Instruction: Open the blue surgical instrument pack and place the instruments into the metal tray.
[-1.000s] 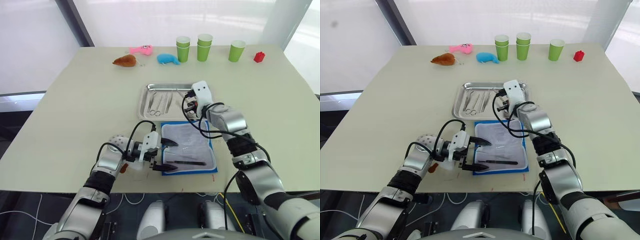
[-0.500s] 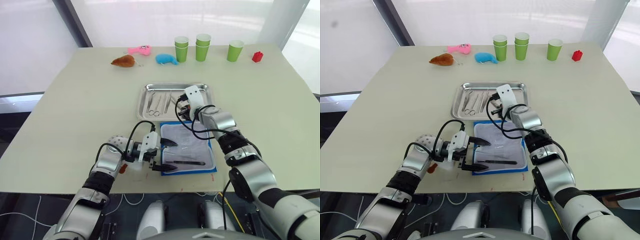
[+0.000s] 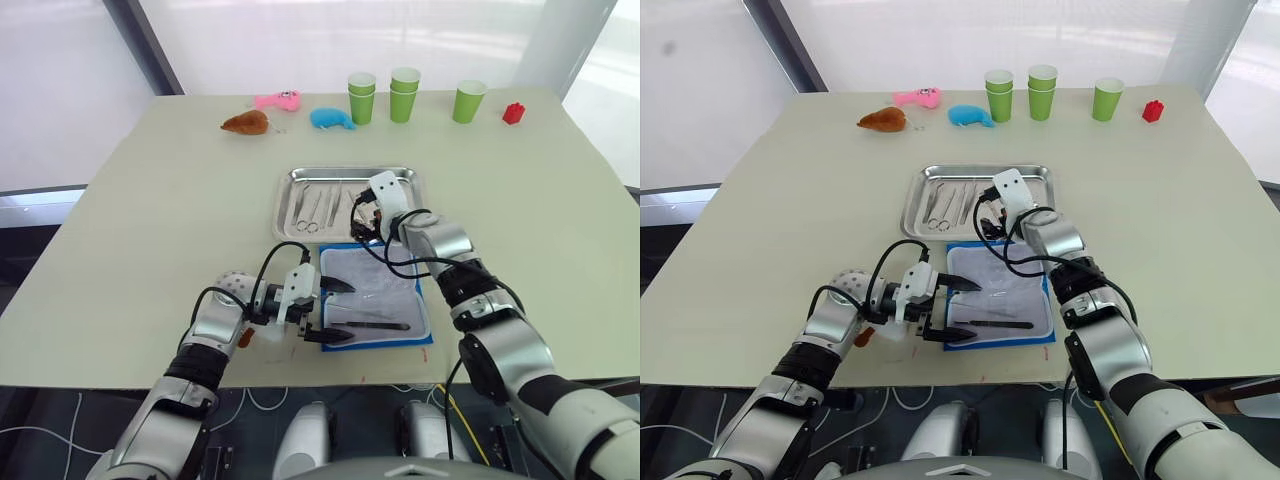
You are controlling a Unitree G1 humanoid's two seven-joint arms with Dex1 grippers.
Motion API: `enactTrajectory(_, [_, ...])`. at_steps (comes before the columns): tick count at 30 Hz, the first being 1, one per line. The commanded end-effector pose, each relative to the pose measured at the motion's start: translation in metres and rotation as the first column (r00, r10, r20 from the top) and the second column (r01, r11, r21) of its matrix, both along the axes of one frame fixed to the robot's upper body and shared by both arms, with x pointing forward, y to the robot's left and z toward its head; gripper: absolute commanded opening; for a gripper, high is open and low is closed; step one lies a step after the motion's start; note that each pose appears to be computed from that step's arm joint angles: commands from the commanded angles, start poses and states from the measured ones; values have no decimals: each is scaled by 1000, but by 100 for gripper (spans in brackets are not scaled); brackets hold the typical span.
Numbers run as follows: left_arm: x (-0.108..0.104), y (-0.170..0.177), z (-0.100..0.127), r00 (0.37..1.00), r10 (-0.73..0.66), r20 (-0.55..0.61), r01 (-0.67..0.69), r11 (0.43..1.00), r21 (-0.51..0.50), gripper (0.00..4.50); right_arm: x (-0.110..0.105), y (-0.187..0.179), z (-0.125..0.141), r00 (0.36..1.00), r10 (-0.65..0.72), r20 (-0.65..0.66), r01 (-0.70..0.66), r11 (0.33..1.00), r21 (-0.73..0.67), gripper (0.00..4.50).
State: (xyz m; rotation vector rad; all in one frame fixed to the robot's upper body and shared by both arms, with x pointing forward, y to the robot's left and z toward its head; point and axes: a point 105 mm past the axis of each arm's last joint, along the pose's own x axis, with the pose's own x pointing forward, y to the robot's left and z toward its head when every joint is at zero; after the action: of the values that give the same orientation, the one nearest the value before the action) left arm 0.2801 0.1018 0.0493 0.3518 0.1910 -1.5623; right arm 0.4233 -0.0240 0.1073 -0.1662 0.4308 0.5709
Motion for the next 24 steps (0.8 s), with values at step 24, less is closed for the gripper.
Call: enactTrajectory(24, [-19, 8, -49, 982, 0, -189, 24, 992, 127, 450, -93, -57, 80, 820, 443, 363, -524, 836, 164, 413])
